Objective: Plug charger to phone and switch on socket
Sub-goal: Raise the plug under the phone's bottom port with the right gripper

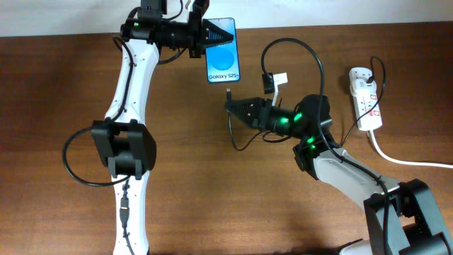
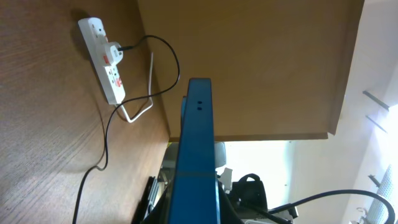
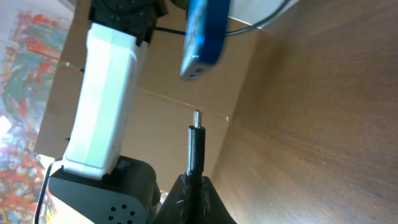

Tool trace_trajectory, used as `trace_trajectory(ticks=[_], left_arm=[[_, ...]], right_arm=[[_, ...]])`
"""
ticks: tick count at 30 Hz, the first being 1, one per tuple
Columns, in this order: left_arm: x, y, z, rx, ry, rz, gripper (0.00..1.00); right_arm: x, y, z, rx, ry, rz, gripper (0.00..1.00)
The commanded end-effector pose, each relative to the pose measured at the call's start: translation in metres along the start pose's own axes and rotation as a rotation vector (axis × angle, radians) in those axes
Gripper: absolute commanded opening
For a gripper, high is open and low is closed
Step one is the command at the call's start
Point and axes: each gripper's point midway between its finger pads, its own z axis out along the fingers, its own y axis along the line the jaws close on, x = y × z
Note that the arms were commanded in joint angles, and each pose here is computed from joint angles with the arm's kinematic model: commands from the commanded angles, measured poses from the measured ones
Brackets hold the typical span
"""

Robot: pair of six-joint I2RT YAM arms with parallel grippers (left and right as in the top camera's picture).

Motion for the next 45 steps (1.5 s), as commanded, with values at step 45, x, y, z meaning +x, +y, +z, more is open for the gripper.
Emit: trace_trajectory(ticks=[45], left_arm=[[0.004, -0.006, 0.018, -0.015, 0.019, 0.003, 0.0]], right_arm=[[-0.011, 0.008, -0.002, -0.013, -0.007, -0.019, 0.04]])
